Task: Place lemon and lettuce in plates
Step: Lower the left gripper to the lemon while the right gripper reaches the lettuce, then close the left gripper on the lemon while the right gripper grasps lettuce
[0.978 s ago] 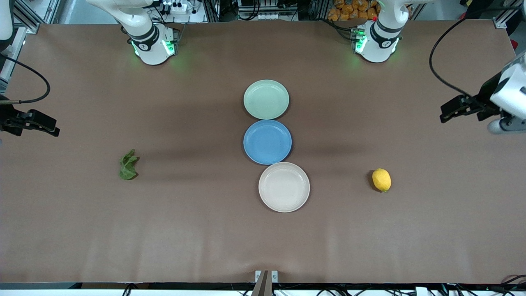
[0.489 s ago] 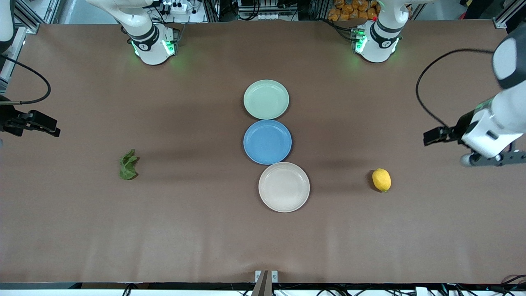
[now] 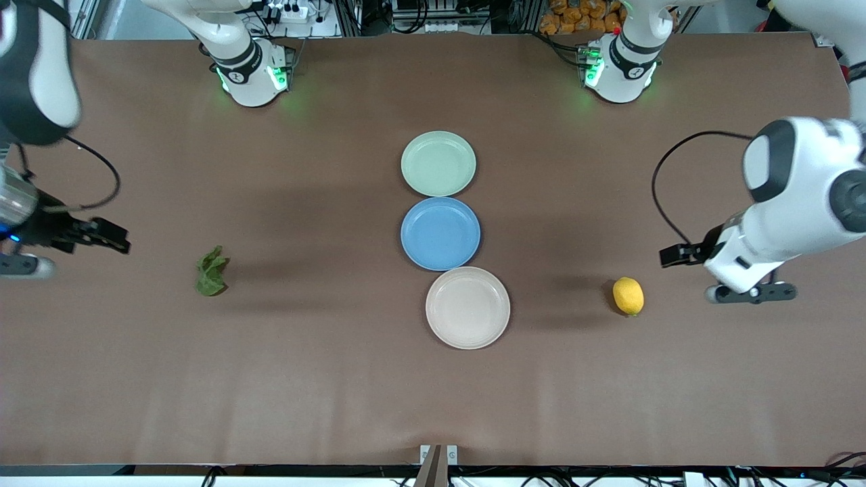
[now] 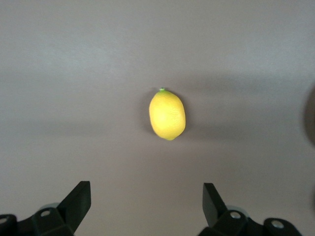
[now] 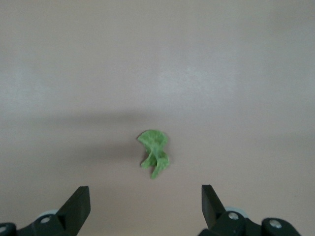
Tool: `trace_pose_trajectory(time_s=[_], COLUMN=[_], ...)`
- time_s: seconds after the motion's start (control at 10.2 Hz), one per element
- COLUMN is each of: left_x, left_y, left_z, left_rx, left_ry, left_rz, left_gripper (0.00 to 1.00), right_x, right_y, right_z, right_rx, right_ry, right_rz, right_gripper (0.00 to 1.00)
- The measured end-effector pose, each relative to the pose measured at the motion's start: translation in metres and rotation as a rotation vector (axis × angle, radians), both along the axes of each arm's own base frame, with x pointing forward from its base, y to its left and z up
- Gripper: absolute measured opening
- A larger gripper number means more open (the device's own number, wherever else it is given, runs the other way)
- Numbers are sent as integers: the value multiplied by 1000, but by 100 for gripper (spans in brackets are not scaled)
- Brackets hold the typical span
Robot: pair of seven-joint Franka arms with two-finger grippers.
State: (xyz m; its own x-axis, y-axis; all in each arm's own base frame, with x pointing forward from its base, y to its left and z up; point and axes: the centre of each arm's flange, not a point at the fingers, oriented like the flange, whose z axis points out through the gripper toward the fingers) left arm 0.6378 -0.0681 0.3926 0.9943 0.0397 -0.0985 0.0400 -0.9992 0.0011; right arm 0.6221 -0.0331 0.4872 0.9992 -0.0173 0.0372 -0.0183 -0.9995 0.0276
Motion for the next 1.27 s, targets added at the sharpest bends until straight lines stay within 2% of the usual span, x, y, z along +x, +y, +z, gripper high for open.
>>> trace_pose_trajectory(time_s=[0.39,0.88,1.08,1.27], left_x=[8,12,10,6], left_y=[-32,-25,-21,-20], left_z=[-71,-130,-156,-188], left_rx=[3,38,50,108], left_ry=[29,63,96,124], left_rz=[-9,-24,-20,-31], left_gripper=[100,100,100,100], right_x=[-13,-36,-42,-43], right_y=[-10,-8,-8,-7], right_z=[-122,-204,-237,-261], right_rx=[1,3,4,4], right_ry=[35,65,86,98], right_rz=[-6,-1,1,4], right_gripper=[100,100,100,100])
